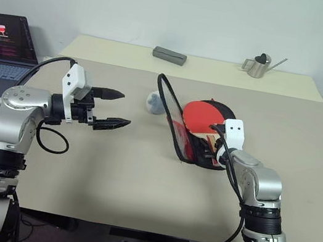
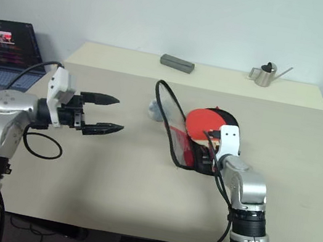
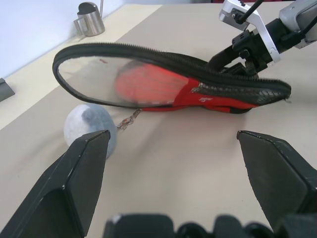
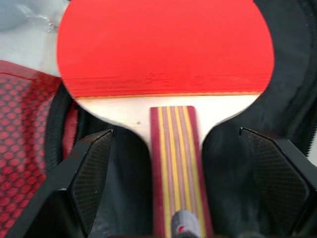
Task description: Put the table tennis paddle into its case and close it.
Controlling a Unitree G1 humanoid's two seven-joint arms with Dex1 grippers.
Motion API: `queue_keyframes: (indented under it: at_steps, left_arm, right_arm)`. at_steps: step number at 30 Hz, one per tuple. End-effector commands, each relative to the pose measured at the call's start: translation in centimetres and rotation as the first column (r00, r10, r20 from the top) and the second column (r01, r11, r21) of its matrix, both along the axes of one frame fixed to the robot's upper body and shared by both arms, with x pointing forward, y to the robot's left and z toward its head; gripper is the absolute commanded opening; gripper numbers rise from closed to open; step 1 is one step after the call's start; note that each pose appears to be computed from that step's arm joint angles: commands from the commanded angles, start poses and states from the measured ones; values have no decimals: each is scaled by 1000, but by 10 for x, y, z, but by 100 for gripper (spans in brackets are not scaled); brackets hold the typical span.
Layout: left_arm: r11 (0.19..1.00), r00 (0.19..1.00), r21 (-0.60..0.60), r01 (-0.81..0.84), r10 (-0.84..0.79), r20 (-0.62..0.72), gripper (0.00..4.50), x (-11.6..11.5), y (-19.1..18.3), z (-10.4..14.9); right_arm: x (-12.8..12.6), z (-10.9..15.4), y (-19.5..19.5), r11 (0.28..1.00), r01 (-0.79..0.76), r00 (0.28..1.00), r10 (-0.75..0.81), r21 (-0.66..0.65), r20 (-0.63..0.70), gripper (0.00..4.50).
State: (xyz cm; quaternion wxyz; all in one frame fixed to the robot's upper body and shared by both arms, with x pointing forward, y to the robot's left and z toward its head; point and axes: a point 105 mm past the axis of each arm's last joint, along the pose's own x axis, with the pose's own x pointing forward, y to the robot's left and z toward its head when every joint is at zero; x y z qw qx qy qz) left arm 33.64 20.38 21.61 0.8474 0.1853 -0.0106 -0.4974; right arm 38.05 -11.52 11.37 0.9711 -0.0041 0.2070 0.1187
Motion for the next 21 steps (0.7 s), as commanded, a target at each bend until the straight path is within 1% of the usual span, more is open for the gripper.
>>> queue_keyframes:
  at_steps: [1, 13, 14, 15, 16, 21]
  left_arm:
    - [1000, 998, -2, -13, 13, 61, 450, -1, 4, 14]
    - [1000, 998, -3, -22, 22, 60, 450, -2, 5, 14]
    - [1000, 998, -3, -21, 22, 61, 450, -2, 5, 14]
    - [1000, 998, -3, -21, 21, 61, 450, -2, 5, 14]
    - [1000, 998, -2, -21, 21, 62, 450, -2, 4, 14]
    - [1000, 998, -2, -18, 18, 62, 450, -1, 4, 14]
  right_arm:
    - [-1, 11, 1, 1000, -11, 999, 10, 16, 38, 448]
    - [-1, 5, 0, 1000, -6, 1000, 6, 27, 10, 448]
    - [-1, 5, 0, 1000, -6, 1000, 6, 27, 10, 411]
    - [-1, 4, 0, 1000, -5, 1000, 5, 26, 10, 394]
    - [-1, 4, -1, 1000, -4, 1000, 3, 25, 10, 364]
    - [-1, 4, -2, 1000, 2, 1000, -2, 19, 13, 190]
